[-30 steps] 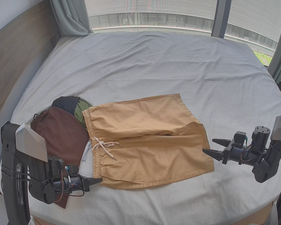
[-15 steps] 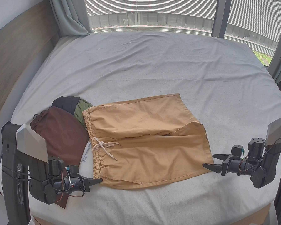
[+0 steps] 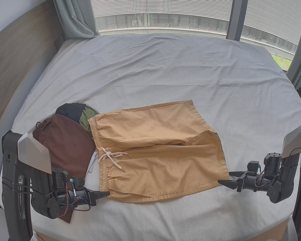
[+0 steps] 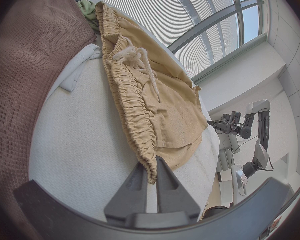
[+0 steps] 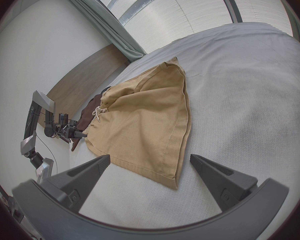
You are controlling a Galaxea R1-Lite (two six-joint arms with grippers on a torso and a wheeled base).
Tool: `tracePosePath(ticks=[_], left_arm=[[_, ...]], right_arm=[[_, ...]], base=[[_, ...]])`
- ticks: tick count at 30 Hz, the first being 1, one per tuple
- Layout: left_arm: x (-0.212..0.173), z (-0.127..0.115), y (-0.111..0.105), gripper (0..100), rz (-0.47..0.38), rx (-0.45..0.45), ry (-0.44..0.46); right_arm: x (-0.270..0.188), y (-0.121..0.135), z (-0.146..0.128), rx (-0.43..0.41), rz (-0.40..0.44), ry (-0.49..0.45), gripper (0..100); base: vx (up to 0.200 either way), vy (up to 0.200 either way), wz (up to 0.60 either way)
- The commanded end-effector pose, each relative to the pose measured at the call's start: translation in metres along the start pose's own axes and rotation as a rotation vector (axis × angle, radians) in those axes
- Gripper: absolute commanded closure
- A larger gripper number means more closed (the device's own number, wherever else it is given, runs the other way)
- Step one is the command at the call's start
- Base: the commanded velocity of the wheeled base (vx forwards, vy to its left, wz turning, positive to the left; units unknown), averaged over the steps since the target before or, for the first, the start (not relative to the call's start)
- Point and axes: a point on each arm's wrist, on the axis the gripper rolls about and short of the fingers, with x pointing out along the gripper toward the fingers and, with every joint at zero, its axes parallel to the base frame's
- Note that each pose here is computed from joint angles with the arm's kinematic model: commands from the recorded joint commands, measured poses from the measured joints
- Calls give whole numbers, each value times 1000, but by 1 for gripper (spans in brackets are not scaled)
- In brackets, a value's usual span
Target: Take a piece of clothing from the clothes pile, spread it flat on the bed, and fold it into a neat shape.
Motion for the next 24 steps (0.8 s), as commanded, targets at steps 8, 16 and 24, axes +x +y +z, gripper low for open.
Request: tracePosePath(ticks=[8, 16, 24], left_arm=[[1, -1, -1, 100, -3, 1, 4], [1, -1, -1, 100, -3, 2, 6], [1, -1, -1, 100, -3, 3, 6]], right_arm=[[8, -4, -11, 25, 8, 33, 0], [17, -10, -13, 19, 2, 27, 100], [19, -12, -12, 15, 0, 22, 100]], base=[[0, 0, 0], [0, 0, 0], [0, 0, 0]])
